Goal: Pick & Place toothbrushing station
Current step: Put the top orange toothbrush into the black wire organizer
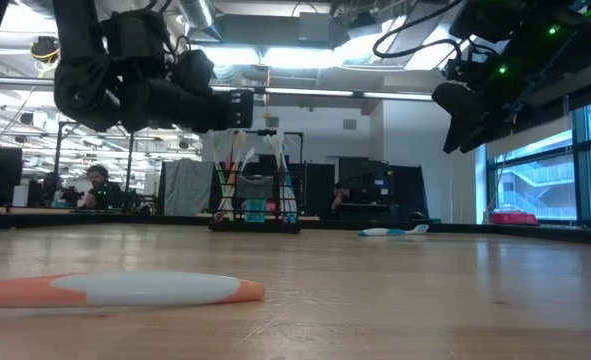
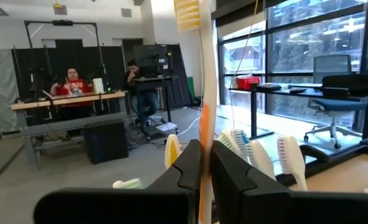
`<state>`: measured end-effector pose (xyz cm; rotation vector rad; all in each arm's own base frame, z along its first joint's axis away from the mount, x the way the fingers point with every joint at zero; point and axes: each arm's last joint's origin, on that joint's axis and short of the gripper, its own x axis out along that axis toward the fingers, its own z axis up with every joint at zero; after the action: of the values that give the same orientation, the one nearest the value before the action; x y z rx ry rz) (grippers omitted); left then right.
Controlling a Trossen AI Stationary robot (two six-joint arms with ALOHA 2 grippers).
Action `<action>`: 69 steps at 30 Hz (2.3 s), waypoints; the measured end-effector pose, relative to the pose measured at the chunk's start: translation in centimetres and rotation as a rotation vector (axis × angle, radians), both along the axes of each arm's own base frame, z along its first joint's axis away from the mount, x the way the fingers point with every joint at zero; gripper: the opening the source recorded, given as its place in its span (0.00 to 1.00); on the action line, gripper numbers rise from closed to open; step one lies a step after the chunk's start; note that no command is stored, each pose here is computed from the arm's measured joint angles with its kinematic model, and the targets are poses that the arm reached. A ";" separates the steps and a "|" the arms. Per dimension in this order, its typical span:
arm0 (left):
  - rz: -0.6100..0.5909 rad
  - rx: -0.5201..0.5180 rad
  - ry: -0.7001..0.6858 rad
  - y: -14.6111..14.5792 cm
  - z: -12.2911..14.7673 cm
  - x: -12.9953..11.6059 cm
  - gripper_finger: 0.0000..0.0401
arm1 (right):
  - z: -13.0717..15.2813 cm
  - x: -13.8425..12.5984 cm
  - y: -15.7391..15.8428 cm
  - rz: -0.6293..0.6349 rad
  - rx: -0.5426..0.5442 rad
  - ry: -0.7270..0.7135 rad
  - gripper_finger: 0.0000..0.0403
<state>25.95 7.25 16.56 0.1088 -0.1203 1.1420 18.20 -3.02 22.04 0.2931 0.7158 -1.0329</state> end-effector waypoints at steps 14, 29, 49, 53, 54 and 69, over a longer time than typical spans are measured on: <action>-0.070 -0.044 -0.022 1.6 -0.7 0.0 0.03 | 0.0 0.0 0.0 0.000 0.000 0.000 0.49; -0.064 -0.102 -0.014 2.1 -4.1 0.3 0.03 | 0.0 0.0 0.0 0.002 -0.001 0.002 0.49; 0.012 -0.104 0.114 0.6 -5.4 0.6 0.10 | 0.0 0.1 0.0 0.003 -0.002 -0.004 0.49; 0.010 -0.106 0.110 0.6 -5.4 0.6 0.12 | 0.0 0.1 0.0 0.003 -0.002 -0.004 0.49; 0.010 -0.106 0.109 0.6 -5.4 0.6 0.12 | 0.0 0.1 0.0 0.003 -0.002 -0.004 0.49; -0.010 -0.106 0.107 0.2 -5.3 0.7 0.30 | 0.0 0.1 0.0 0.003 -0.002 -0.004 0.49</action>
<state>26.68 7.42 11.22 0.0752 0.0346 1.1283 18.27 -3.02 22.06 0.2925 0.7116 -1.0299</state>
